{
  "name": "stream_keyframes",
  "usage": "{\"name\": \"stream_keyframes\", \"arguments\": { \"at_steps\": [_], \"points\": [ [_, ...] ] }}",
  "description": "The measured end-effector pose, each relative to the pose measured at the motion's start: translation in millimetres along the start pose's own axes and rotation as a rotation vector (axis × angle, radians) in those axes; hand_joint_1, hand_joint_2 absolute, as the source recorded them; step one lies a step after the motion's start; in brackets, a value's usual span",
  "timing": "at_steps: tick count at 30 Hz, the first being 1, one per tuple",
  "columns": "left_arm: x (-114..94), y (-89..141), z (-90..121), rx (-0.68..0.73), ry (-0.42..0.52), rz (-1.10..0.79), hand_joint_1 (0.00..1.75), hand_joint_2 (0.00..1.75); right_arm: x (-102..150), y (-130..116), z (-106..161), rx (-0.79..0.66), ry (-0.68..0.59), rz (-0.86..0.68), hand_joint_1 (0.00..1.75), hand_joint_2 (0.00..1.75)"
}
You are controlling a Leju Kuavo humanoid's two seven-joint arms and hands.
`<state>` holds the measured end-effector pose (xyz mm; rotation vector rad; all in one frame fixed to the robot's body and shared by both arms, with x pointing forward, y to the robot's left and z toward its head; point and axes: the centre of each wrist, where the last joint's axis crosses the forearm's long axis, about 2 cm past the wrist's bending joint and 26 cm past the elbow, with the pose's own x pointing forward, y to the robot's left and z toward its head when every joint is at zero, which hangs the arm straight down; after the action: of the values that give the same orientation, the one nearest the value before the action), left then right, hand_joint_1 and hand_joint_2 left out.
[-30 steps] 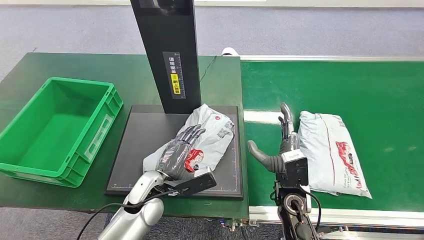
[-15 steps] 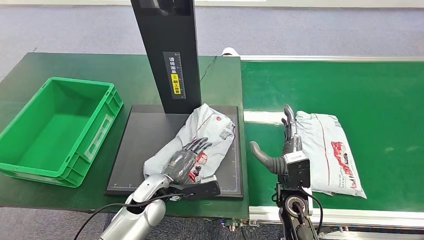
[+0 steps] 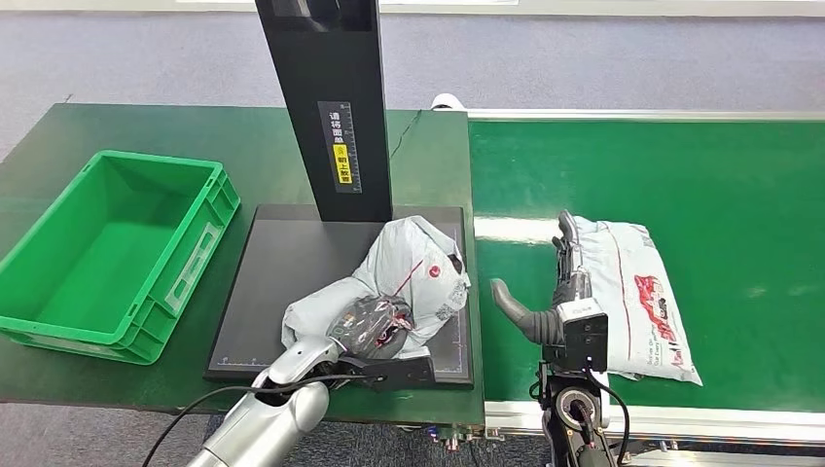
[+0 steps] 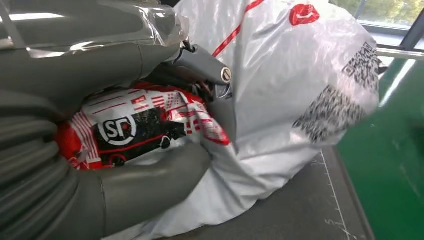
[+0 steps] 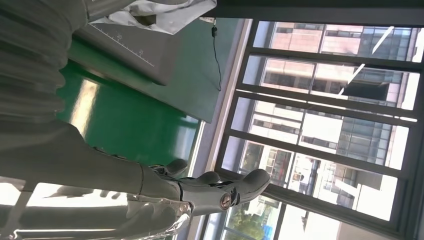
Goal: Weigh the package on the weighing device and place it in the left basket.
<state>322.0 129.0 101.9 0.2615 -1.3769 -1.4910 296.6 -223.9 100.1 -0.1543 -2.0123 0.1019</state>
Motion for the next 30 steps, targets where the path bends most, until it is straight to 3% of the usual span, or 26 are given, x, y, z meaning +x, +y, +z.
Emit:
{"name": "stream_keyframes", "arguments": {
  "at_steps": [6, 10, 13, 19, 26, 30],
  "points": [
    [1, -1, 0, 0.017, 0.003, -0.004, 1.75, 1.75, 1, 0, 3, -0.003, 0.006, -0.003, 0.0, 1.75],
    [1, -5, 3, 0.114, 0.0, -0.017, 1.75, 1.75, 2, -1, 6, -0.011, 0.004, -0.004, 0.0, 1.75],
    [1, -5, 10, 0.31, -0.022, -0.034, 1.75, 1.75, 4, -3, 10, -0.02, 0.005, -0.006, 0.0, 1.75],
    [-3, 20, 33, 0.865, -0.107, -0.191, 1.75, 1.75, 9, -6, 15, -0.053, 0.004, -0.027, 0.0, 1.75],
    [-16, 51, 59, 1.055, -0.058, -0.298, 1.75, 1.75, 8, -7, 18, -0.093, 0.008, -0.045, 0.0, 1.75],
    [-33, 74, 72, 1.139, 0.053, -0.328, 1.75, 1.75, 8, -7, 18, -0.102, 0.01, -0.053, 0.0, 1.75]
  ]
}}
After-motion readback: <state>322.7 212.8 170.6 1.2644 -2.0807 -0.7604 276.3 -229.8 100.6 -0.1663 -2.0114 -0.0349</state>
